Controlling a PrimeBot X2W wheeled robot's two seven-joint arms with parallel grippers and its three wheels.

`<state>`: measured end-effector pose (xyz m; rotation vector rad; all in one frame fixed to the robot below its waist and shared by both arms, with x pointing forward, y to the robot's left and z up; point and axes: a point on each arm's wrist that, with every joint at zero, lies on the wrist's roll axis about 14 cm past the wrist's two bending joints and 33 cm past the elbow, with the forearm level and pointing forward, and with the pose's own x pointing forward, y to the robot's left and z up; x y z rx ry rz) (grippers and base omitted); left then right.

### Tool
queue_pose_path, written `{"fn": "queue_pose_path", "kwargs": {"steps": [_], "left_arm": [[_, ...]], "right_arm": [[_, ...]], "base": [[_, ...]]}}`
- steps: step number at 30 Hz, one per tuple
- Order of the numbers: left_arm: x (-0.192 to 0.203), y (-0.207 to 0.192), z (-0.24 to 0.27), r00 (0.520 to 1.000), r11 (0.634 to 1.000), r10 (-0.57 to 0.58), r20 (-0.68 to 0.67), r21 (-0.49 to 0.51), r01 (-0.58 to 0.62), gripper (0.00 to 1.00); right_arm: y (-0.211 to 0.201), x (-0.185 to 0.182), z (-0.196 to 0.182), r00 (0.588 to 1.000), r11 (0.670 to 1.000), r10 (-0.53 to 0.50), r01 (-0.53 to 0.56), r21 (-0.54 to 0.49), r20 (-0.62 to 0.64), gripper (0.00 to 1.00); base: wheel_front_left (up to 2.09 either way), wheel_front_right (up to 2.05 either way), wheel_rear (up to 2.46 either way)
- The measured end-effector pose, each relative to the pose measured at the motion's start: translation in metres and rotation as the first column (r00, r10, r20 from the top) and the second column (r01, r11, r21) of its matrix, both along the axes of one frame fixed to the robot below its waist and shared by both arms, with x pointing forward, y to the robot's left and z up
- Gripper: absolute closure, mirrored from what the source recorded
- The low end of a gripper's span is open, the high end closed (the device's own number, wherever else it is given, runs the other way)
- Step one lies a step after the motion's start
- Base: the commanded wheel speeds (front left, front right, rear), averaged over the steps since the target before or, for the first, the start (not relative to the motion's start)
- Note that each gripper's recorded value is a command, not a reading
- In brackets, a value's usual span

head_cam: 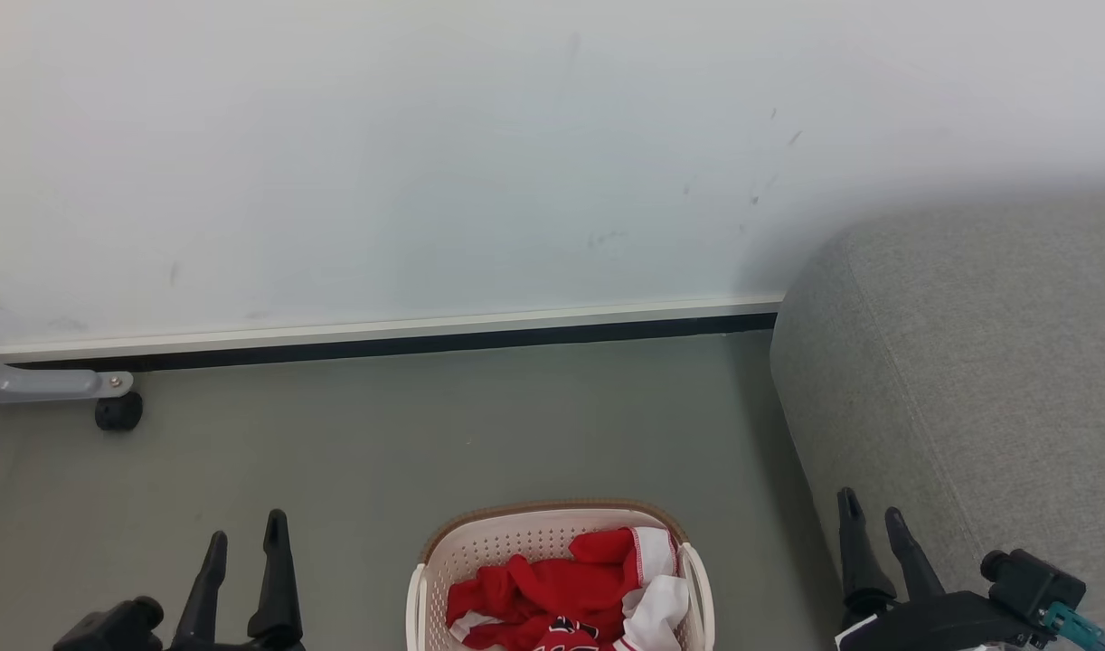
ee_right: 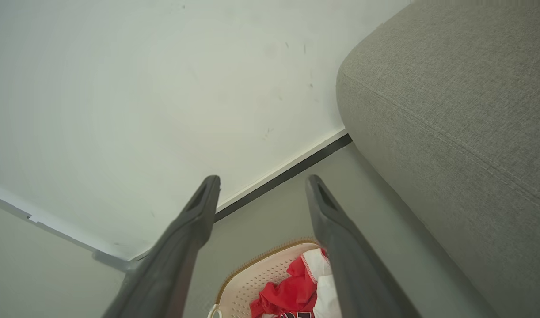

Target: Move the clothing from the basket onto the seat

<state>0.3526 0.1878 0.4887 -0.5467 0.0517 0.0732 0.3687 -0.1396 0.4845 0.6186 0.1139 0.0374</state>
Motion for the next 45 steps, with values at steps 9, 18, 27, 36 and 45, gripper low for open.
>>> {"fn": "queue_pose_path", "kwargs": {"steps": [9, 18, 27, 36, 45], "left_arm": [[-0.003, 0.0, 0.006, 0.999, 0.991, -0.002, 0.033, 0.137, -0.003, 0.0], [-0.003, 0.0, 0.016, 0.997, 0.961, -0.009, 0.074, 0.275, -0.011, 0.0], [-0.008, -0.005, 0.017, 0.995, 0.923, -0.027, 0.092, 0.385, -0.011, 0.0], [-0.009, -0.007, 0.022, 0.992, 0.888, -0.044, 0.119, 0.459, -0.016, 0.0], [-0.009, -0.006, 0.014, 0.995, 0.888, -0.04, 0.096, 0.459, -0.009, 0.0]], "right_arm": [[0.008, -0.002, 0.005, 0.999, 0.991, 0.031, -0.025, -0.133, 0.041, 0.0], [0.016, -0.005, 0.01, 0.994, 0.967, 0.07, -0.046, -0.252, 0.086, 0.0], [0.026, -0.008, 0.014, 0.986, 0.933, 0.111, -0.059, -0.354, 0.127, 0.0], [0.033, -0.011, 0.018, 0.977, 0.897, 0.146, -0.064, -0.438, 0.157, 0.0], [0.032, -0.011, 0.017, 0.978, 0.897, 0.142, -0.061, -0.439, 0.155, 0.0]], "base": [[0.0, 0.0, 0.0], [0.0, 0.0, 0.0], [0.0, 0.0, 0.0], [0.0, 0.0, 0.0], [0.0, 0.0, 0.0]]}}
